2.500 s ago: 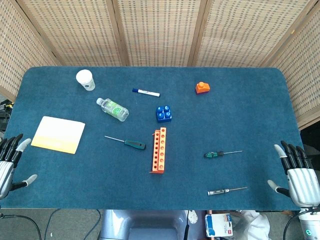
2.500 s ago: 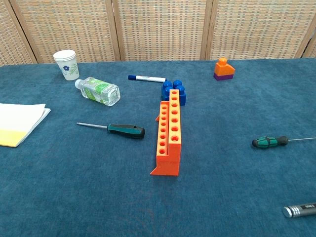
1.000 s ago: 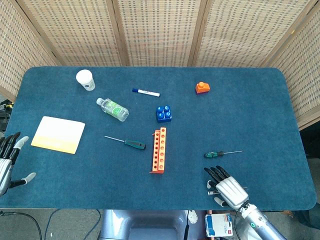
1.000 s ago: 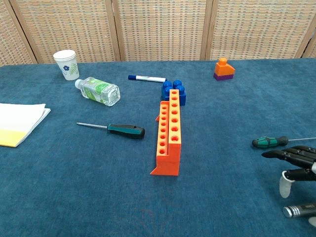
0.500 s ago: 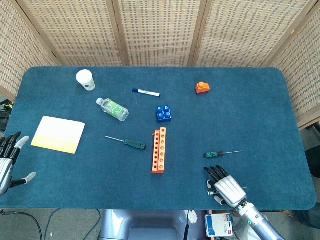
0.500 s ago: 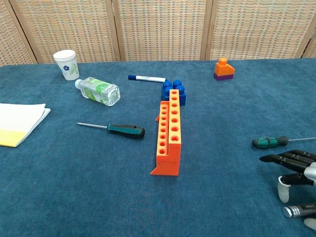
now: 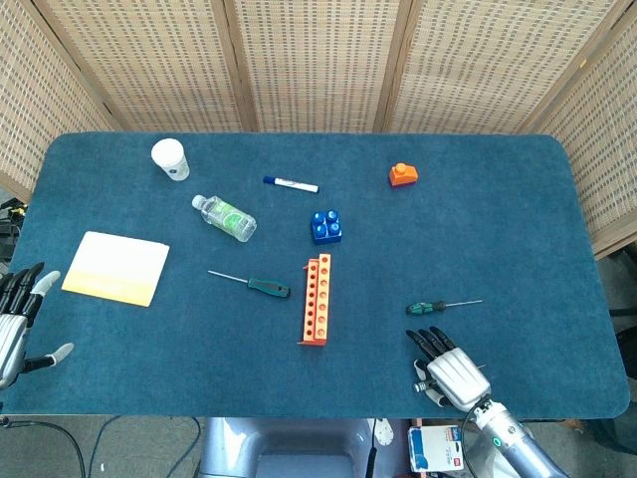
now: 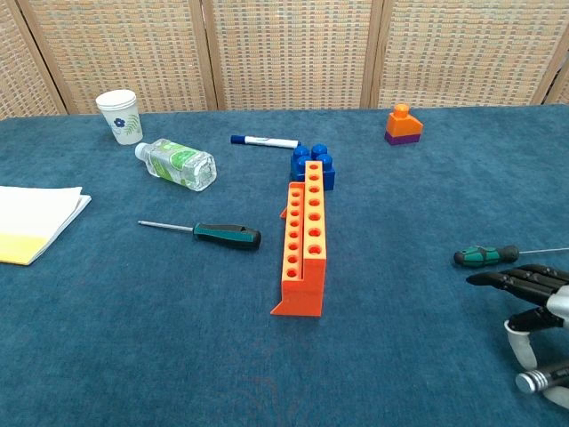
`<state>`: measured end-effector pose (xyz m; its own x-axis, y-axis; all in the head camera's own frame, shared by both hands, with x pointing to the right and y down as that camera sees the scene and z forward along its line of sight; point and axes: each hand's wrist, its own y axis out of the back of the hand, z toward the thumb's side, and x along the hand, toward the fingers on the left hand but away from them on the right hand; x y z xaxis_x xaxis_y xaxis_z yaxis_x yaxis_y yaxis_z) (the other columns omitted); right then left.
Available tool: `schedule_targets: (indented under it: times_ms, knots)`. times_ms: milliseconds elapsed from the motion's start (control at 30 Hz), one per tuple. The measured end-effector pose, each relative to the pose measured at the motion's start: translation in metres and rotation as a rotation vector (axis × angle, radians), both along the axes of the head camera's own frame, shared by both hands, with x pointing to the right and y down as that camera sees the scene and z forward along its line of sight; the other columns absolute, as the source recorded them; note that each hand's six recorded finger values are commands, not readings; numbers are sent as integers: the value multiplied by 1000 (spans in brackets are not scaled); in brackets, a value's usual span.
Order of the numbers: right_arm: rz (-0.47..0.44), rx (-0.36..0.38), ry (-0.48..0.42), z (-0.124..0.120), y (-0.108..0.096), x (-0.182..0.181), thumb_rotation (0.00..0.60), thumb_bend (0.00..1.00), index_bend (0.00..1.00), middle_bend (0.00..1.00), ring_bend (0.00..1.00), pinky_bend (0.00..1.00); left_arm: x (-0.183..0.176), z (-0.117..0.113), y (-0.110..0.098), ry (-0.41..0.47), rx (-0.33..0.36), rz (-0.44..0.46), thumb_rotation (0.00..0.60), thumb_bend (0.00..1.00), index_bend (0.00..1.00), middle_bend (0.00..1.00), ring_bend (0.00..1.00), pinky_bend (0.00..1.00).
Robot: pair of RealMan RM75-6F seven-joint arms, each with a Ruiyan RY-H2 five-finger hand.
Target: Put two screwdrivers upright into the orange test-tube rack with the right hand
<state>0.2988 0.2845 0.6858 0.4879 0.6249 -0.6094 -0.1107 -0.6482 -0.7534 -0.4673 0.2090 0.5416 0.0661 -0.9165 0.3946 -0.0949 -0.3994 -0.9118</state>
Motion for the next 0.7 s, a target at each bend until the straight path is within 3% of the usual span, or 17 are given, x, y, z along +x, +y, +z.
schedule_targets:
  times_ms: [333,533,700]
  knots:
    - [97,33,-140,-26,-32,-3,600,346,593,0,0,0,-2,-2,-1,9,1,-9,600,0,0,0,0,0]
    - [198,11,-282,-52,-68,-4,600,359,593,0,0,0,-3,-3,-1,16,1,-9,600,0,0,0,0,0]
    - [286,-22,-411,-74,-110,-7,600,364,593,0,0,0,-3,-7,-2,26,9,-12,600,0,0,0,0,0]
